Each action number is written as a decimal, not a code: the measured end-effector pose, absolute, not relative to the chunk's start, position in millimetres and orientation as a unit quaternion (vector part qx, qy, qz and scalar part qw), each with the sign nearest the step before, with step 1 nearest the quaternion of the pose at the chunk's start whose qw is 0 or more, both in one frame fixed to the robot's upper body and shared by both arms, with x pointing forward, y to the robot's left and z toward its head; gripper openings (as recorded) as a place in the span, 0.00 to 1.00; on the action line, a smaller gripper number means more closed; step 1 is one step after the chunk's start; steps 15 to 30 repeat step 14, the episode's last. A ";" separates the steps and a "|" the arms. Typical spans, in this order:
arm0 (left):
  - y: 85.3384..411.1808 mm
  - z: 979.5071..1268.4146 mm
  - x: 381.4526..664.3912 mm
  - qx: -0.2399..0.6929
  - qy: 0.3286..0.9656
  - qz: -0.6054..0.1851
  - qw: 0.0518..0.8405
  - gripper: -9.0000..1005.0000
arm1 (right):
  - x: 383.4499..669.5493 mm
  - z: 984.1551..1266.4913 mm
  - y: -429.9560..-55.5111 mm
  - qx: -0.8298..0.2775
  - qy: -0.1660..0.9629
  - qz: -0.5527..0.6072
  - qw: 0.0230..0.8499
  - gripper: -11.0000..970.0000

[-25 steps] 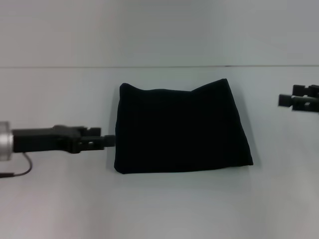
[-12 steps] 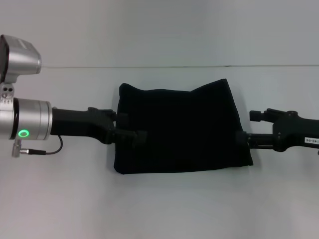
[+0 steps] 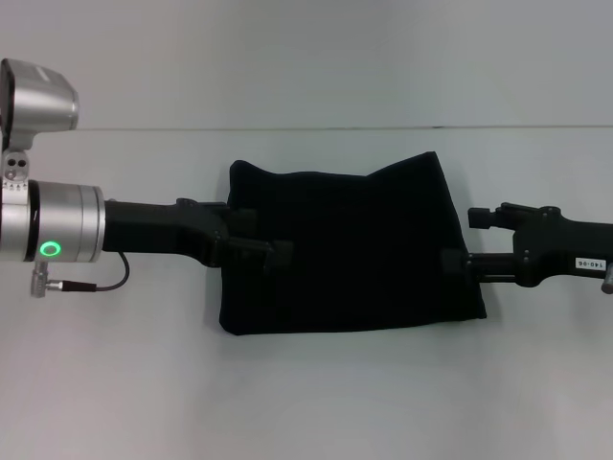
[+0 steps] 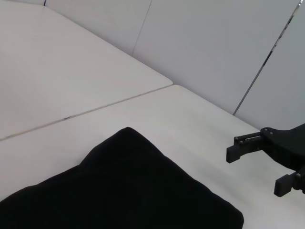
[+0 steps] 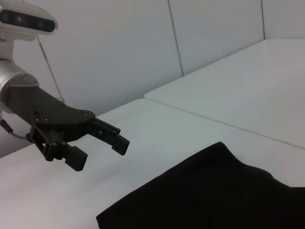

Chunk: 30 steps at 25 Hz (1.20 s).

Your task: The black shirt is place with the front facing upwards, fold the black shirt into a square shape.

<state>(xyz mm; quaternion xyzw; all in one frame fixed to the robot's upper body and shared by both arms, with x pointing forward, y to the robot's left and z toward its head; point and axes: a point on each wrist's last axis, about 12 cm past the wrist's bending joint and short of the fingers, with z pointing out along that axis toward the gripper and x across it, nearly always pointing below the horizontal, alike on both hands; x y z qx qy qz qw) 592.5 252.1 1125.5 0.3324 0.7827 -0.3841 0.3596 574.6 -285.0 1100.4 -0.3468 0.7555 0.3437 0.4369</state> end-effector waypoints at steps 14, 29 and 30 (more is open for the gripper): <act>252.5 1123.5 590.2 0.332 0.783 -0.386 0.357 0.94 | 577.0 1102.0 -281.0 -0.349 0.753 0.346 0.438 0.97; 252.5 1123.5 590.2 0.332 0.783 -0.386 0.357 0.94 | 577.0 1102.0 -281.0 -0.349 0.753 0.346 0.438 0.97; 252.5 1123.5 590.2 0.332 0.783 -0.386 0.357 0.94 | 577.0 1102.0 -281.0 -0.349 0.753 0.346 0.438 0.97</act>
